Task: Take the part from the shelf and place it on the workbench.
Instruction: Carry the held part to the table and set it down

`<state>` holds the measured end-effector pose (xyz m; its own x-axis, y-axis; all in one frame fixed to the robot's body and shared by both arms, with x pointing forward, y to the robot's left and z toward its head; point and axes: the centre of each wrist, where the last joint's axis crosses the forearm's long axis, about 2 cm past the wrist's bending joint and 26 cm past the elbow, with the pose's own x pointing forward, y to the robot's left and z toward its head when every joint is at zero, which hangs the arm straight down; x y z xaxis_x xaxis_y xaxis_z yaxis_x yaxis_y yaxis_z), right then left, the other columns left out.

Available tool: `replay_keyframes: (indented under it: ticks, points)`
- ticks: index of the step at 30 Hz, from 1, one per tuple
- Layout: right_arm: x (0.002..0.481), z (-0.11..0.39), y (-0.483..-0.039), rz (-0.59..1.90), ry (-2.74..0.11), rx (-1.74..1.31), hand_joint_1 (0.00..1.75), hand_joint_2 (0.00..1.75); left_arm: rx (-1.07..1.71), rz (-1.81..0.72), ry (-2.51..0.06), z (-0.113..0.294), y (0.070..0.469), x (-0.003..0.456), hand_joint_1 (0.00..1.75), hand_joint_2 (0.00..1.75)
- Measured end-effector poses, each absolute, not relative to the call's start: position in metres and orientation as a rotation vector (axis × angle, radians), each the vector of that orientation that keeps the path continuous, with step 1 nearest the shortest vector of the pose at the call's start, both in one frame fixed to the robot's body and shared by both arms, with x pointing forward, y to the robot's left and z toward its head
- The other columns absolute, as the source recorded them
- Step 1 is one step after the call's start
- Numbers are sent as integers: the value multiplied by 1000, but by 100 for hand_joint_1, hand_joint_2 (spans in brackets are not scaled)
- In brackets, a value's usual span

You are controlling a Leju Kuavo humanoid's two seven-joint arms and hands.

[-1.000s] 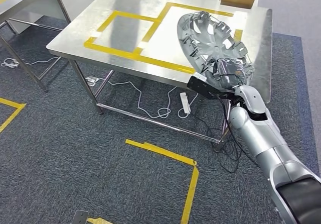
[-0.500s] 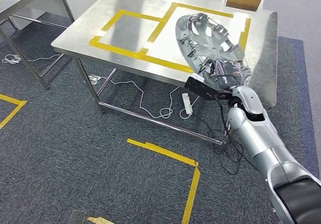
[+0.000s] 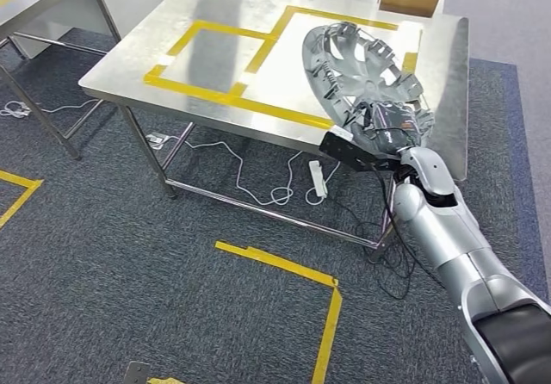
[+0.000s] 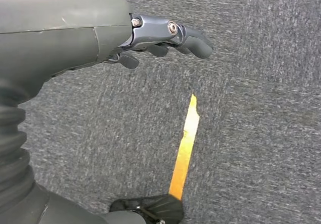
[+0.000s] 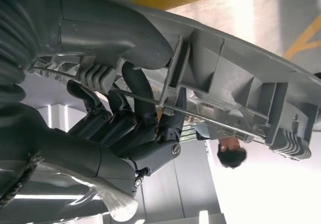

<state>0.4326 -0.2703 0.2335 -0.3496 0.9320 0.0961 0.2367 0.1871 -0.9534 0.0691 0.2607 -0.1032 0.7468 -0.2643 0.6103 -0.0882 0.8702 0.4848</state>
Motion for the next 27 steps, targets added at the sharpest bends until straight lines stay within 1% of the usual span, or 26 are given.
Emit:
replay_keyframes:
  ticks: [27]
  points:
    - [432, 232, -270, 1201, -1728, -1108, 175, 175, 517, -101, -726, -103, 260, 68, 0, 175]
